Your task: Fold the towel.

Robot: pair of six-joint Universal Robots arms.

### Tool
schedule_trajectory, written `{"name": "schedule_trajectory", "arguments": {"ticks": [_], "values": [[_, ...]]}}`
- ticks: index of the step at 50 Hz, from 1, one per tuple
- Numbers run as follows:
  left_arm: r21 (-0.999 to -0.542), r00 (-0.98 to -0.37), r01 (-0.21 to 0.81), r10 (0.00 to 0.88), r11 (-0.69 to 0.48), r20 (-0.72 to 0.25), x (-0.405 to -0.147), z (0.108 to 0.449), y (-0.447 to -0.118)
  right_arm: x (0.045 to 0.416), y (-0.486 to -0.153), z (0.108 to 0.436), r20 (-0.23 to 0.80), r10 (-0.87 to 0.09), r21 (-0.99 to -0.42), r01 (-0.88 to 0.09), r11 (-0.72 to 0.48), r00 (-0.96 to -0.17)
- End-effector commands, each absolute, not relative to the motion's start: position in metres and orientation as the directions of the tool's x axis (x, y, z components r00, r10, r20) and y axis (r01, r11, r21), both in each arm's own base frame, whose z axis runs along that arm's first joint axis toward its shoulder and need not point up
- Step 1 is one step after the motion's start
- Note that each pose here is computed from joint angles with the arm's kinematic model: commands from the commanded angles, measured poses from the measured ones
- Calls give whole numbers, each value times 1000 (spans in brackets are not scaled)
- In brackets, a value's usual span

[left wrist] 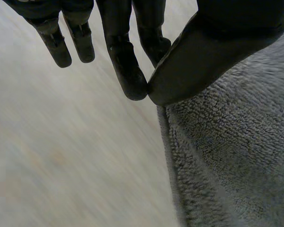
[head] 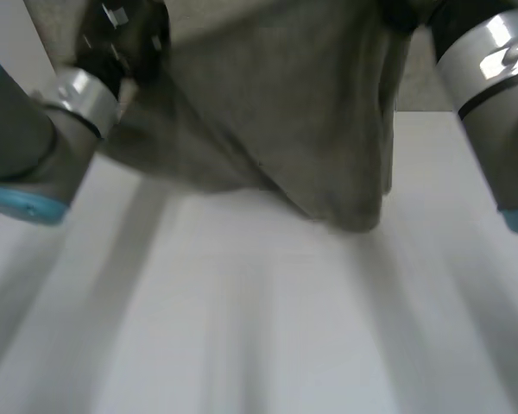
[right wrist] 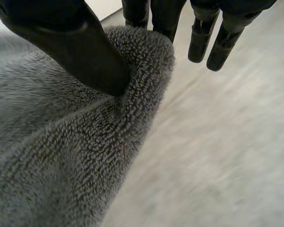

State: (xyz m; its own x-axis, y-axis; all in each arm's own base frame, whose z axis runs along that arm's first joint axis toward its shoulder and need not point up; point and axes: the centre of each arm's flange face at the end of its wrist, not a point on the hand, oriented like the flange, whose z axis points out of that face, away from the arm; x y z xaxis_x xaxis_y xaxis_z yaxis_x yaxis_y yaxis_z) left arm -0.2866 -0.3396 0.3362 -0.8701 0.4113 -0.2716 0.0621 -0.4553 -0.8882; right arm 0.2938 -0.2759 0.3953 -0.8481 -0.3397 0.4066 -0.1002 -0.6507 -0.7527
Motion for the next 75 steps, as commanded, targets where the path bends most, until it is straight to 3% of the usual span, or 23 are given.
{"name": "schedule_trajectory", "arguments": {"ticks": [1, 2, 3, 5, 7, 8, 10, 11, 13, 16, 18, 24, 33, 44, 51, 66, 75], "values": [[-756, -902, -11, 332, -654, -274, -266, 400, -299, 280, -262, 388, 407, -368, -779, -107, -618, -836], [-756, -902, -11, 332, -655, -274, -266, 400, -299, 276, -263, 372, 418, -401, -814, -140, -564, -815], [-765, -893, -6, 348, -643, -286, -265, 392, -295, 276, -263, 371, 418, -401, -814, -140, -563, -815], [-790, -880, 9, 370, -613, -297, -264, 379, -291, 266, -261, 334, 430, -463, -867, -213, -450, -775], [-860, -843, 59, 435, -508, -315, -258, 336, -284, 262, -257, 317, 442, -485, -877, -251, -408, -754], [-860, -843, 59, 436, -507, -315, -258, 336, -284, 255, -254, 301, 459, -495, -879, -296, -374, -738], [-924, -785, 105, 540, -367, -304, -257, 287, -267, 249, -253, 285, 484, -494, -872, -346, -347, -723], [-925, -784, 105, 541, -366, -303, -257, 287, -267, 249, -252, 285, 484, -494, -872, -346, -347, -722], [-955, -720, 165, 631, -248, -288, -258, 244, -245, 238, -246, 256, 527, -501, -850, -436, -296, -686], [-957, -698, 202, 654, -211, -291, -256, 227, -236, 234, -238, 235, 549, -520, -831, -492, -259, -654], [-947, -668, 278, 677, -159, -310, -254, 200, -223, 232, -234, 227, 547, -533, -829, -504, -241, -645], [-922, -644, 374, 688, -98, -335, -250, 165, -227, 234, -227, 205, 515, -583, -837, -516, -183, -628], [-915, -674, 398, 655, -68, -342, -247, 153, -244, 236, -229, 185, 479, -618, -843, -522, -127, -624], [-913, -677, 407, 668, -13, -311, -252, 121, -258, 226, -238, 180, 358, -596, -894, -447, 2, -719], [-912, -673, 409, 684, 30, -280, -253, 110, -254, 225, -238, 179, 331, -592, -903, -429, 28, -735], [-950, -748, 248, 661, 190, -63, -262, 110, -244, 206, -254, 183, 313, -487, -913, -400, 84, -816], [-957, -761, 230, 646, 176, -64, -273, 117, -239, 198, -262, 180, 294, -489, -917, -387, 100, -821]]}}
